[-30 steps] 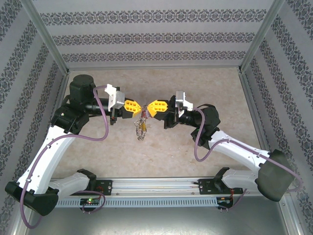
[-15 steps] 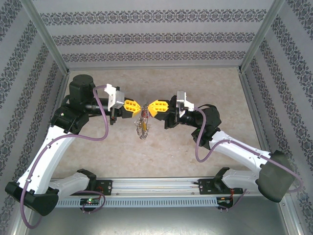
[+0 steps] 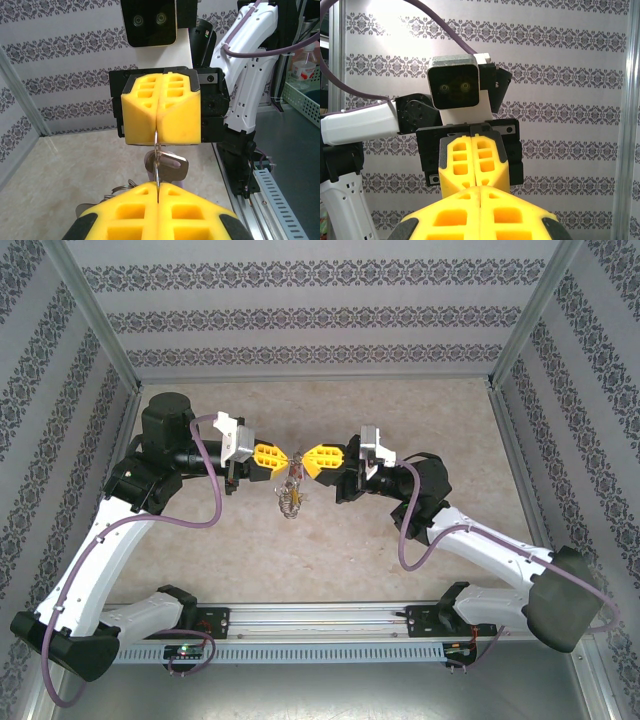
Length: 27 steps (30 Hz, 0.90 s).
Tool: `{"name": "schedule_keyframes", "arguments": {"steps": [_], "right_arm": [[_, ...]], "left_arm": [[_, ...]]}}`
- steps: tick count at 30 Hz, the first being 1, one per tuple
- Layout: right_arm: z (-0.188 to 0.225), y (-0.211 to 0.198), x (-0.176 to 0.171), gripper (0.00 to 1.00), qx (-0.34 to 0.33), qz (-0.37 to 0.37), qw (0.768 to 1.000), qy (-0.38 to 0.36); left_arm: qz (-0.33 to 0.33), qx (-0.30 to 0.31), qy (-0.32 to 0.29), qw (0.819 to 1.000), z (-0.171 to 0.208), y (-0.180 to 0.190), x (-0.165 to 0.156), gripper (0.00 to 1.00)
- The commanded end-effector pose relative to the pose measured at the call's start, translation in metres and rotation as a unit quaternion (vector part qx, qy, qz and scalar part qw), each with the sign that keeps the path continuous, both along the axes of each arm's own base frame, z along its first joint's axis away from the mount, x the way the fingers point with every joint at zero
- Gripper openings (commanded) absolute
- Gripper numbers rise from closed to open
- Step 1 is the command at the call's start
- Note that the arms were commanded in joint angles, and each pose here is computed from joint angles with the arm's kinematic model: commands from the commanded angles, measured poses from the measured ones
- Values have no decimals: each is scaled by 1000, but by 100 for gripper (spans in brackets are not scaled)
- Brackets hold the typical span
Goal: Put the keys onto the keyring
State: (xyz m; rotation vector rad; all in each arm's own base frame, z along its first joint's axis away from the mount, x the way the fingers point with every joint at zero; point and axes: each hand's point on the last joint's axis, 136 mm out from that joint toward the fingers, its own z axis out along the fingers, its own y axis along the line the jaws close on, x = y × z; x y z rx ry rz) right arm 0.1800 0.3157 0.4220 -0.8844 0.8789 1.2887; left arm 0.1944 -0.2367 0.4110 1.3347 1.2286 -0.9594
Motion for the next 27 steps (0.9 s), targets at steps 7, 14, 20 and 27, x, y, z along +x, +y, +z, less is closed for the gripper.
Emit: {"name": "schedule_keyframes", "arguments": {"steps": [7,14,20,27], "right_arm": [[13,1,-7,0,18,5,1000,-23],[15,-3,-8,0,22,-4,999,-30],[14,-5,-9,0,21,-10,999,-33],[15,-4,-9,0,21,-8,999,-34]], "left_arm": [[-12,-20,-30,999,15,3,-8,0],[-12,-20,-29,999,14,3,-7,0],[-13,-21,-29,999,15,3,-9,0],[-13,-21,-30,999,15,3,-9,0]]}}
